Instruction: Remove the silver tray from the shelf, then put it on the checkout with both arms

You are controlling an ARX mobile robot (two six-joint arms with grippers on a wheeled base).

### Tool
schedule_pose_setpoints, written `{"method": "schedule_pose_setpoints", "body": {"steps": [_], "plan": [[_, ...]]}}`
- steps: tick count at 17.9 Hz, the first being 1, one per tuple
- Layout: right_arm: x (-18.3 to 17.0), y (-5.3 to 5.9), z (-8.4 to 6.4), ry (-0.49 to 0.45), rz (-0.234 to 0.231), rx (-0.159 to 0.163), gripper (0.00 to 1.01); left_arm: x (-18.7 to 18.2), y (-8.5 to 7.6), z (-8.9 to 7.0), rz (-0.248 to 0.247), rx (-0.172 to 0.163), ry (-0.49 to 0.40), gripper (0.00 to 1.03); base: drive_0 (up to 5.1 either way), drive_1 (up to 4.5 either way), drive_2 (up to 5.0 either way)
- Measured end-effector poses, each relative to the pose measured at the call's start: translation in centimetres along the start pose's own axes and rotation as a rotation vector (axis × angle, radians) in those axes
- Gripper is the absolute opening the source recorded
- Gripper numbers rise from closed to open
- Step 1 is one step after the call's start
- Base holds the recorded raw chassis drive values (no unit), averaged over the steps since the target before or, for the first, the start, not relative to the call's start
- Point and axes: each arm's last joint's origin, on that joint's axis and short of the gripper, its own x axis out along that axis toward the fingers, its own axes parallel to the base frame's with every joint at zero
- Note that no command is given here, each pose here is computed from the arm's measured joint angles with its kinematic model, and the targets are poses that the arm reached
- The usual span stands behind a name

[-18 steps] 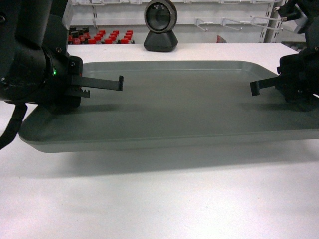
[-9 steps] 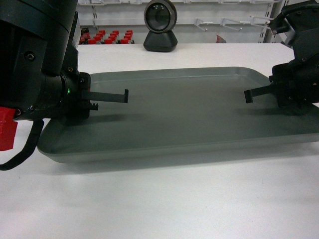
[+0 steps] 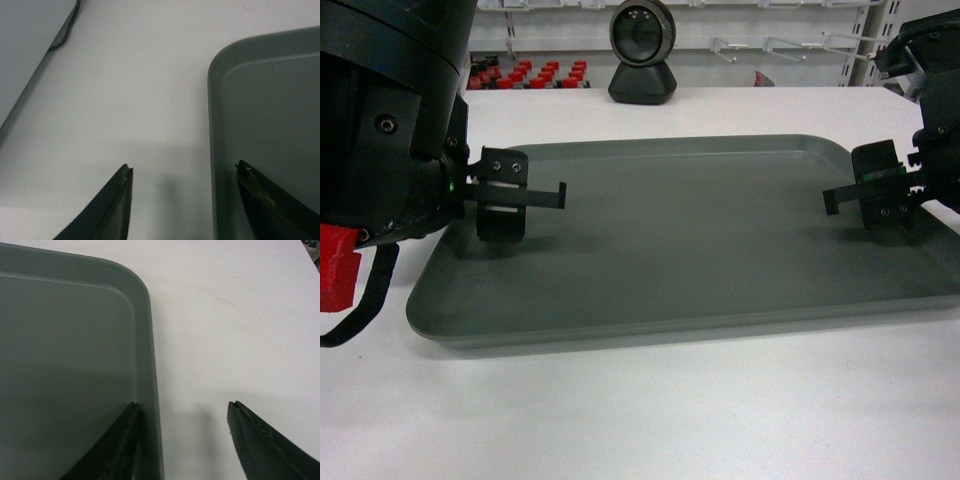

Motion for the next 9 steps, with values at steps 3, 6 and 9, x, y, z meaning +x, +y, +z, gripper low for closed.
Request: {"method": "schedule_pose_setpoints", "body": {"steps": [3, 6, 9], "plan": [[-0.2, -0.3, 0.2, 0.008, -0.002, 0.029, 0.78, -0.6, -0.1, 0.8, -0.027, -0.034, -0.048, 0.86, 0.0, 0.0, 0.0], [-0.7, -0.5, 0.8, 0.0, 0.053, 0.111, 1.0, -1.9, 0.1, 2.3, -0.076, -0.088, -0.11, 0.98, 0.0, 0.0, 0.0], [-2.3, -0.7, 2.6, -0.076, 0.104, 0.187, 0.98, -3.9, 1.0, 4.8, -0.118, -0.179, -0.193, 0.98, 0.0, 0.0, 0.0]]}}
